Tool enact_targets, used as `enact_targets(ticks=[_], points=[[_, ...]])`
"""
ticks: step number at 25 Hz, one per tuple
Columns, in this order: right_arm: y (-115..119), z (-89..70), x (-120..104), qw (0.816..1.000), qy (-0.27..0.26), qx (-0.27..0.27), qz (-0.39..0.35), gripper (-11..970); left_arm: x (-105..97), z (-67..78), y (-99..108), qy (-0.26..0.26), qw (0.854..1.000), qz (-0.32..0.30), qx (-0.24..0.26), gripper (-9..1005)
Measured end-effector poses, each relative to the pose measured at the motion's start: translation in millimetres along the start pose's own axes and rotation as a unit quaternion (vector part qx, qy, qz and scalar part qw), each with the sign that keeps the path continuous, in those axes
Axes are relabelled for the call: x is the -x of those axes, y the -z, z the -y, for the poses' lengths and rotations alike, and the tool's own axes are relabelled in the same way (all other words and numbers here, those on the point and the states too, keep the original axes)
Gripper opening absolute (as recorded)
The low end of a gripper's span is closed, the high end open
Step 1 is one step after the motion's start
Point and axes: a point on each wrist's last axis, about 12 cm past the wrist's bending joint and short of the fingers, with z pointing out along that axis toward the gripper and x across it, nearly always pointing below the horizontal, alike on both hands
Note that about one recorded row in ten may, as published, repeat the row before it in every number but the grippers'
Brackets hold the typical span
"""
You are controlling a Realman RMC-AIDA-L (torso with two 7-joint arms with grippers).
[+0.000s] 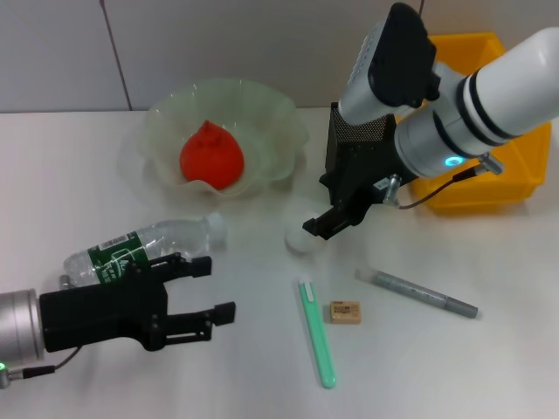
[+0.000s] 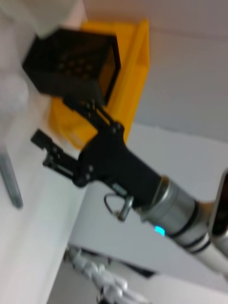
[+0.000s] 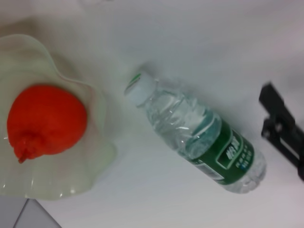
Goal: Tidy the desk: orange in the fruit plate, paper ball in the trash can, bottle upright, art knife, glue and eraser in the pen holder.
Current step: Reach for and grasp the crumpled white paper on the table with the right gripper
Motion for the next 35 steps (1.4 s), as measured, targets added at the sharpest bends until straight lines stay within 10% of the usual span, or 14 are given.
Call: enact_targets(ticks=[17,35], points=[[-28.6,-2.6,-11.3,1.000,-0.013,-0.004,-0.001,797,-21.6,0.4,48.9,0.027,0.997,-0.017,0.068,828],[-46.3,-7.3,-19.6,1.000,-0.010,-0.017,0.003,734,-22.8,0.5,55.8,0.025,0.997,-0.018,0.075,828]])
